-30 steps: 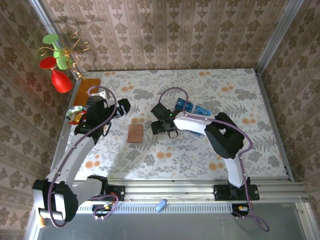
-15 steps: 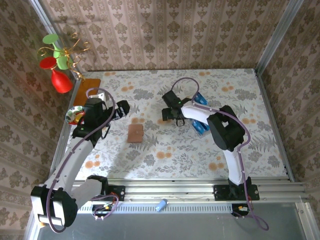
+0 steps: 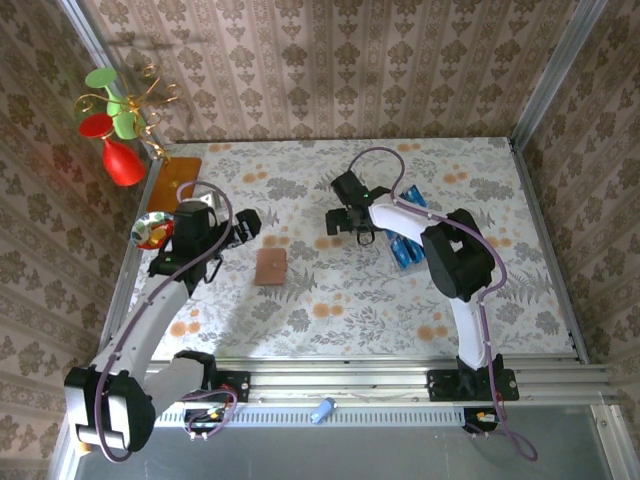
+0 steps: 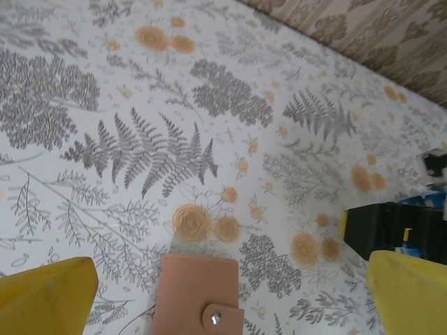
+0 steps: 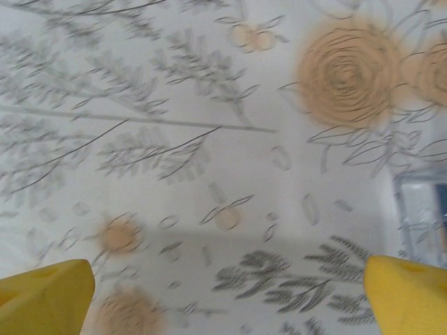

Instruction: Put the credit cards into the card holder

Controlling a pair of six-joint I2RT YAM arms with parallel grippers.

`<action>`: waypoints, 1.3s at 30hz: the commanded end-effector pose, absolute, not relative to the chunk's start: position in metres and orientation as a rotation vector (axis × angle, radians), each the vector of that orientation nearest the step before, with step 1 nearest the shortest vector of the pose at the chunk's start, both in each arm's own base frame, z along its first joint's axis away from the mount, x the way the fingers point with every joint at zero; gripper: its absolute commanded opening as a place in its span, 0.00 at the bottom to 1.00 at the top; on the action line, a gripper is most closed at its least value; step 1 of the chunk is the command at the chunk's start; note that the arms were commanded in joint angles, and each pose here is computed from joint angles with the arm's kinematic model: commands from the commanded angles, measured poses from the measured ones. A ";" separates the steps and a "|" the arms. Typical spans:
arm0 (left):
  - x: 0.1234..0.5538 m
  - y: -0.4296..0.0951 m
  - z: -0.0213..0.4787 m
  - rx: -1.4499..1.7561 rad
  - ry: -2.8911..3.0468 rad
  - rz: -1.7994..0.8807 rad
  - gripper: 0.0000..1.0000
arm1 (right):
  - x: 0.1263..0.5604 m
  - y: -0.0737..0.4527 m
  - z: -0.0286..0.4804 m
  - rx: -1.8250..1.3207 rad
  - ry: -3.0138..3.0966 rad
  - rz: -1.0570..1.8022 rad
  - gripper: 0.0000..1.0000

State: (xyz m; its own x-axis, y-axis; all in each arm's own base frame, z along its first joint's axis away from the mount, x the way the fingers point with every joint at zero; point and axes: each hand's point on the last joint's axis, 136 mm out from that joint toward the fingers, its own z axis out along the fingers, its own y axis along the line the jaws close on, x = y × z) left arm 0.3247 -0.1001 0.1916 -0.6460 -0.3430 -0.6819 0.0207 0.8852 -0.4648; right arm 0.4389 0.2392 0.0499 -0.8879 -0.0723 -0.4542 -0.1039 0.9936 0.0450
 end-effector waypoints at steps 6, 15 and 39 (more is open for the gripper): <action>0.312 -0.112 0.127 -0.236 2.437 -0.600 1.00 | 0.400 0.264 0.137 -0.201 2.575 0.222 1.00; 0.316 -0.121 0.077 -0.198 2.537 -0.614 1.00 | 0.379 0.227 0.153 0.095 2.472 0.374 1.00; 0.287 -0.221 0.042 -0.009 2.580 -0.834 1.00 | 0.308 0.258 0.069 0.101 2.657 0.737 1.00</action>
State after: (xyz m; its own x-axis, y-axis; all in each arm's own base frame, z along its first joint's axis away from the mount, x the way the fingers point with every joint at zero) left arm 0.2955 -0.2065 0.0449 -0.9017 -0.1141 -0.4171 0.1346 0.8425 -0.5216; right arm 0.3086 0.2468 0.0664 -0.9225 0.1495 -0.3559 -0.0317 0.8895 0.4559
